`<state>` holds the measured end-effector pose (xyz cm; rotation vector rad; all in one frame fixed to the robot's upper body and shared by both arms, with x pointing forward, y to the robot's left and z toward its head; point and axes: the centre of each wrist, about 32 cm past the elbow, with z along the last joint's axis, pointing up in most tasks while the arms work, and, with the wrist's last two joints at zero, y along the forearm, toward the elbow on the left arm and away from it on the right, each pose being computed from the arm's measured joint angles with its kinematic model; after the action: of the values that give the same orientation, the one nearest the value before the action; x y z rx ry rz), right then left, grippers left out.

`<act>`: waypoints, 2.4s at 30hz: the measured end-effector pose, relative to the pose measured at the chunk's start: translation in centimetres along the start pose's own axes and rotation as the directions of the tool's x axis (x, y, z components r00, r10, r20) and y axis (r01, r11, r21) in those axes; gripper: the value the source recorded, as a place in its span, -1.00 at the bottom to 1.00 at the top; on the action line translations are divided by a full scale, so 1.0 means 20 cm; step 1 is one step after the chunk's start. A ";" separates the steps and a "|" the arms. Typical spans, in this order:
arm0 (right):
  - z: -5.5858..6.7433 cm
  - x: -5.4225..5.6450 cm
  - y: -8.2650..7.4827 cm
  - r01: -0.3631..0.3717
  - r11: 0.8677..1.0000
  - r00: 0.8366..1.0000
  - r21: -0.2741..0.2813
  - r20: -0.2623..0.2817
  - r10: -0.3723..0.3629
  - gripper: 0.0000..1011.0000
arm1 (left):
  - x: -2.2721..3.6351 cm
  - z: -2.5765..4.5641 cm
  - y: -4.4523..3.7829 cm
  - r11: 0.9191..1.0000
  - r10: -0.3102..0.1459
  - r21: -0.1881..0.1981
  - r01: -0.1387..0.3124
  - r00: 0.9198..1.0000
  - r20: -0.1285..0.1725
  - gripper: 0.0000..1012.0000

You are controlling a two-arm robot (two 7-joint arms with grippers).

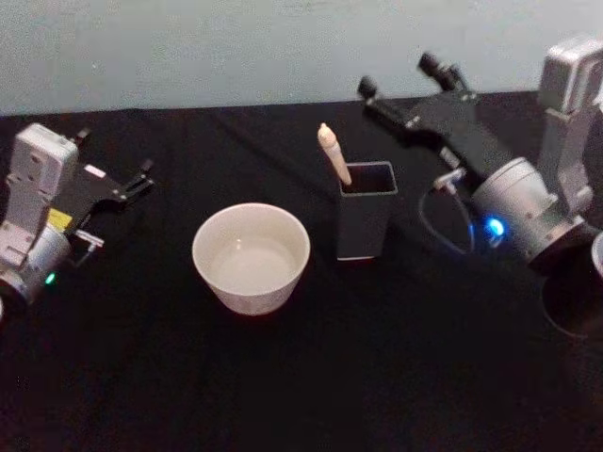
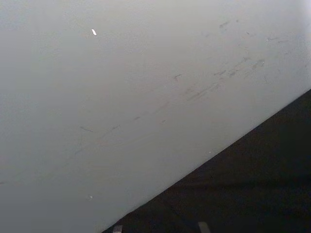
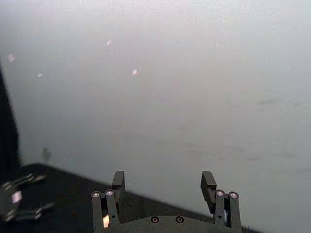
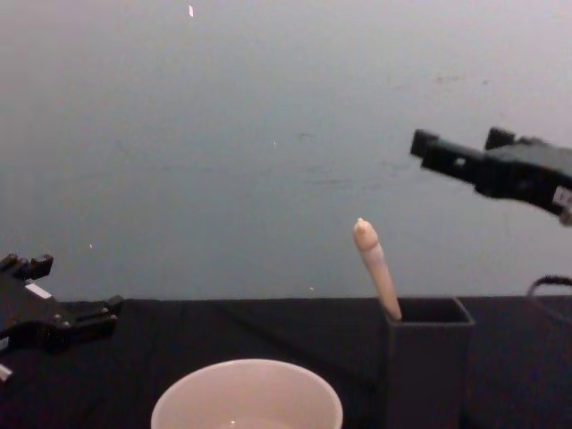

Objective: Pick up the stirring spoon with one hand, stir inside the cup, then place it back in its original position.

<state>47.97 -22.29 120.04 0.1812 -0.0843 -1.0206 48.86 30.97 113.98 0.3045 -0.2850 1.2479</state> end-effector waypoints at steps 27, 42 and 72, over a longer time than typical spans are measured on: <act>-0.30 0.15 -0.02 0.232 0.947 0.967 -0.222 0.159 -0.200 0.98 | 0.000 0.000 0.000 1.000 0.000 0.000 0.000 1.000 0.000 0.98; -0.29 0.15 -0.02 0.231 0.947 0.967 -0.221 0.159 -0.199 0.98 | 0.000 0.000 0.000 1.000 0.000 0.000 0.000 1.000 0.000 0.98; -0.29 0.15 -0.02 0.231 0.948 0.967 -0.218 0.157 -0.199 0.98 | 0.000 0.000 0.000 1.000 0.000 0.000 0.000 1.000 0.000 0.98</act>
<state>50.06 -24.40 114.19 -0.0967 -0.0652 -1.2516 48.86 30.97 113.98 0.3045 -0.2850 1.2479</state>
